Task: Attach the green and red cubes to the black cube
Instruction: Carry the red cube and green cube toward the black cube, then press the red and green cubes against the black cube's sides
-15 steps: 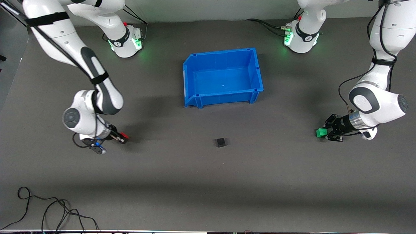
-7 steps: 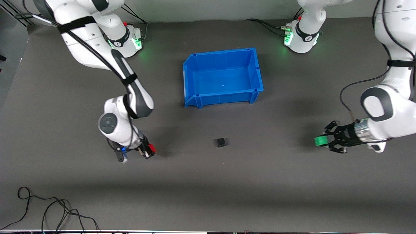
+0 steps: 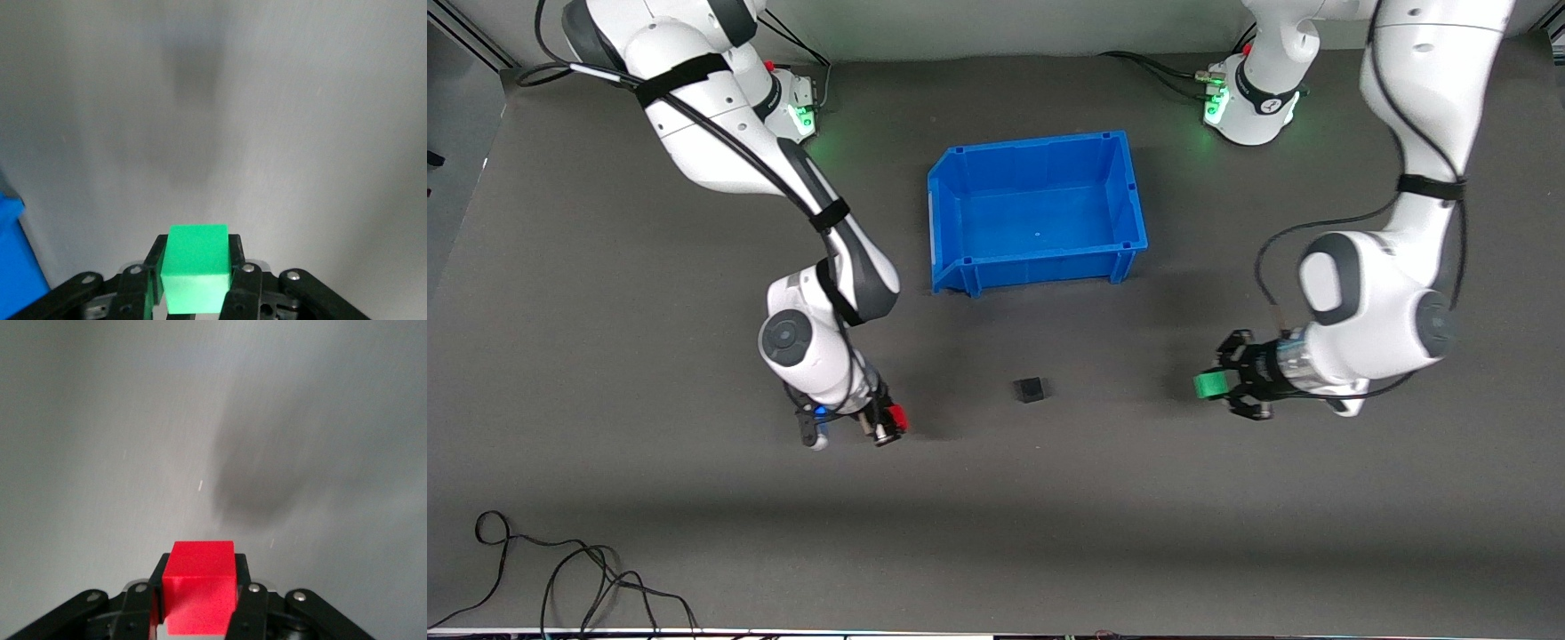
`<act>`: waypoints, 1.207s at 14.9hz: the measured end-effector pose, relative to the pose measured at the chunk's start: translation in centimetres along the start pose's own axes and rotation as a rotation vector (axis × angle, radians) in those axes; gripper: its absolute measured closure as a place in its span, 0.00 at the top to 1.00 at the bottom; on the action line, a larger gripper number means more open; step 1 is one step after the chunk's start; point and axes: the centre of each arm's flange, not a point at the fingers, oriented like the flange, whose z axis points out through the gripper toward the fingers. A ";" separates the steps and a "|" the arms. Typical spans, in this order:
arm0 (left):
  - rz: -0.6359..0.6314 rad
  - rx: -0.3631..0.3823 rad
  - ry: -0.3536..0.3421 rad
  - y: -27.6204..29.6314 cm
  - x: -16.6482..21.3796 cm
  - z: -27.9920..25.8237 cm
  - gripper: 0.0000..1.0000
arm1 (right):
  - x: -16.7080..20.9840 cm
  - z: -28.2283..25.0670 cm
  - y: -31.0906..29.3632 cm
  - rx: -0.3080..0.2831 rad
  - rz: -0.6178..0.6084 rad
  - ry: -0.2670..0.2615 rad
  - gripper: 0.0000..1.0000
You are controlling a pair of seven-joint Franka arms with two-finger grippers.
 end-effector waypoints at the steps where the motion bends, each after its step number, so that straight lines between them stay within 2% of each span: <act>1: 0.000 -0.008 0.004 -0.5 -1.6 1.0 0.37 | -1.2 0.0 -0.2 0.004 0.004 -0.014 0.40; 4: 0.006 -0.026 0.013 -2.3 -5.7 4.7 0.37 | -4.4 0.2 -0.5 0.012 -0.009 -0.038 0.40; 7: 0.003 -0.057 0.000 -3.8 -8.4 8.2 0.37 | -9.5 0.9 -0.2 0.014 -0.048 -0.056 0.40; 10: -0.024 -0.093 -0.011 -5.0 -10.7 10.8 0.37 | -13.4 1.9 -0.1 0.020 -0.035 -0.070 0.40; 14: -0.052 -0.119 -0.021 -5.5 -13.4 13.6 0.37 | -14.4 2.9 0.1 0.016 -0.044 -0.072 0.40; 18: -0.049 -0.154 -0.027 -5.8 -14.3 15.4 0.37 | -14.3 4.5 0.3 0.002 -0.043 -0.068 0.40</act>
